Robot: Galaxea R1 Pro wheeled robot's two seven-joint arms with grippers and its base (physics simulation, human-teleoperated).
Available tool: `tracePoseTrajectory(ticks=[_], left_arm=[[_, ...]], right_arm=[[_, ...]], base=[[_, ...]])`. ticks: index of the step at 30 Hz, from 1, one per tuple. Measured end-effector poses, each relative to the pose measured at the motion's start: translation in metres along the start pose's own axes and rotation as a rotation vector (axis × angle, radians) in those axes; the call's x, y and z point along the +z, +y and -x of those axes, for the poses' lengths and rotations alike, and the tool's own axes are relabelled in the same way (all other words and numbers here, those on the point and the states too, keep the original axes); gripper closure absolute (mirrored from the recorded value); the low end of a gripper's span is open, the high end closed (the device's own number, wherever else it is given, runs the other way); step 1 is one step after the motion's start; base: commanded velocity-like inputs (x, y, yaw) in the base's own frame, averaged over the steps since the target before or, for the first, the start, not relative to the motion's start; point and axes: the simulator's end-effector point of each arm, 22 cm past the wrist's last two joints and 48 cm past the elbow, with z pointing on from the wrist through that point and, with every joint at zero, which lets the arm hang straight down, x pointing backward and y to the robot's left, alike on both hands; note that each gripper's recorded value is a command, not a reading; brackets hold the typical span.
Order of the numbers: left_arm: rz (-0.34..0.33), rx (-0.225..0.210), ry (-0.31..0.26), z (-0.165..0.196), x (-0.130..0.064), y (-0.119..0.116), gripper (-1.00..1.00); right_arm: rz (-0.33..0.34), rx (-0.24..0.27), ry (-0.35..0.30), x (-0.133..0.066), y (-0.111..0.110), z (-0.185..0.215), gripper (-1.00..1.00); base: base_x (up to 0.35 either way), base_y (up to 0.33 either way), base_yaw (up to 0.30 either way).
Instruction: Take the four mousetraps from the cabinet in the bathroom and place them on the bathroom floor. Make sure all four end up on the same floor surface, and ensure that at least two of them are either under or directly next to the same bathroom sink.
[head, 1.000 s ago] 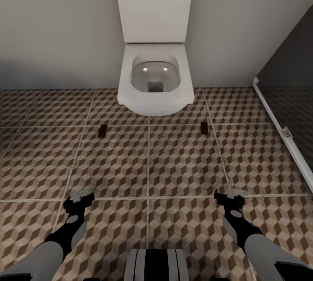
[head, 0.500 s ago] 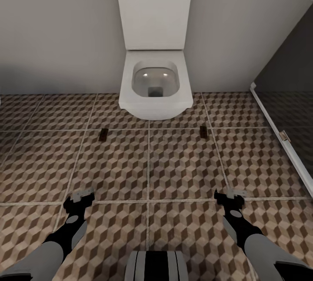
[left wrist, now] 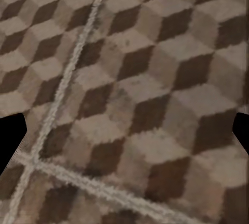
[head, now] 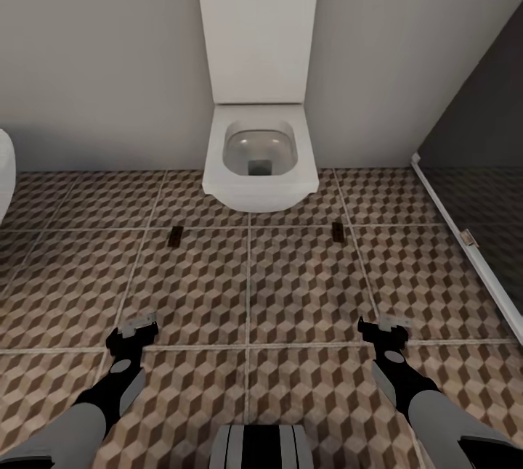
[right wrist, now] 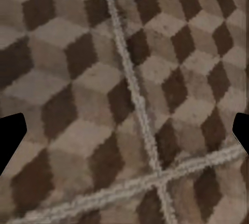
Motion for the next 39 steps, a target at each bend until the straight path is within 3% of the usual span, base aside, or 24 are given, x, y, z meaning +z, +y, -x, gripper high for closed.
tracePoseTrajectory(ticks=[16,26,39], left_arm=[[-0.016,-0.022,-0.057,0.039,-0.010,0.002,-1.00],[-0.087,-0.032,-0.095,0.064,-0.018,-0.007,-1.00],[-0.115,-0.052,-0.146,0.096,-0.030,-0.009,-1.00]], right_arm=[[0.007,0.011,-0.065,-0.013,-0.003,0.041,-1.00],[0.013,0.018,-0.107,-0.023,-0.005,0.066,-1.00],[0.088,0.026,-0.149,-0.037,0.007,0.096,-1.00]], base=[[0.000,0.000,0.000],[0.000,0.000,0.000],[0.000,0.000,0.000]])
